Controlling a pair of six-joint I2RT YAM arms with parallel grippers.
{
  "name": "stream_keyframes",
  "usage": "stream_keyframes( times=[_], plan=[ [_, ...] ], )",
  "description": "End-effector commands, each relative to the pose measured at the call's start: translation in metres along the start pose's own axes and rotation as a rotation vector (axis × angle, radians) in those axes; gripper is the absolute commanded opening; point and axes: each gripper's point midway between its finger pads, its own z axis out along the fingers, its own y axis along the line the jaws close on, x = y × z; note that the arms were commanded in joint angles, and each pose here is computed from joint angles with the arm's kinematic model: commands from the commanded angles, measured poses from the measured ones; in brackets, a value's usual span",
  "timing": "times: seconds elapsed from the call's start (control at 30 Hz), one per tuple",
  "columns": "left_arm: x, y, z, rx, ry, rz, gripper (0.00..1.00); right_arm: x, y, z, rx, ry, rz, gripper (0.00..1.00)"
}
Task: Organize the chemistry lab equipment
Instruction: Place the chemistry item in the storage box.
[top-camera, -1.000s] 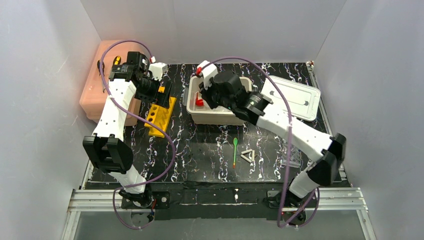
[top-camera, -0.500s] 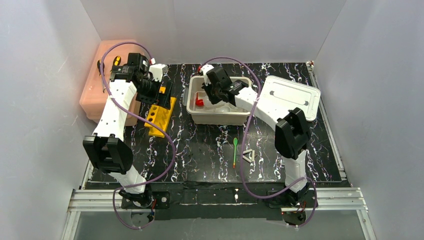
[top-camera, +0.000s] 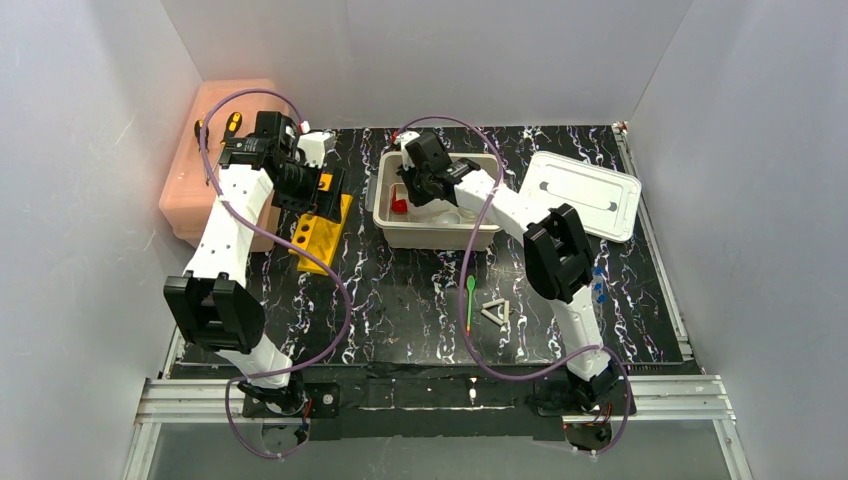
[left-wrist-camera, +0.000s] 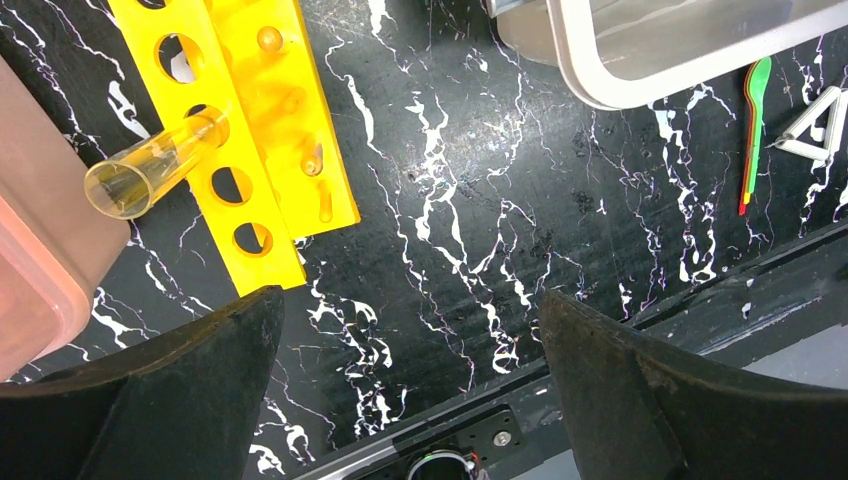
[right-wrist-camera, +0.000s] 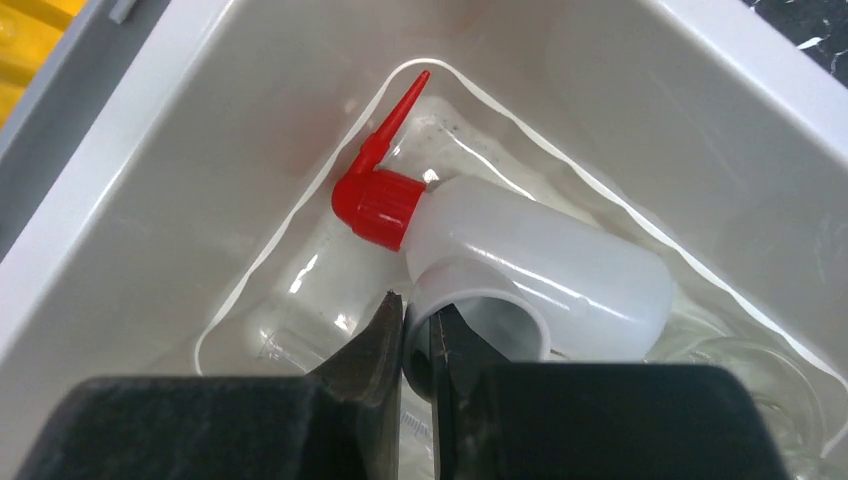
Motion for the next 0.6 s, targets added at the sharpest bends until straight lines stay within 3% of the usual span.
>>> stream_keyframes(
  times=[0.0,0.57],
  plan=[
    [0.005,-0.004,-0.015,-0.011,-0.030,-0.004,0.99,0.001,0.004,0.015,-0.029,0.014,0.030,0.01],
    [0.011,-0.006,-0.013,-0.007,-0.034,-0.002,1.00,0.016,-0.006,0.037,-0.015,0.049,0.066,0.01]
  ],
)
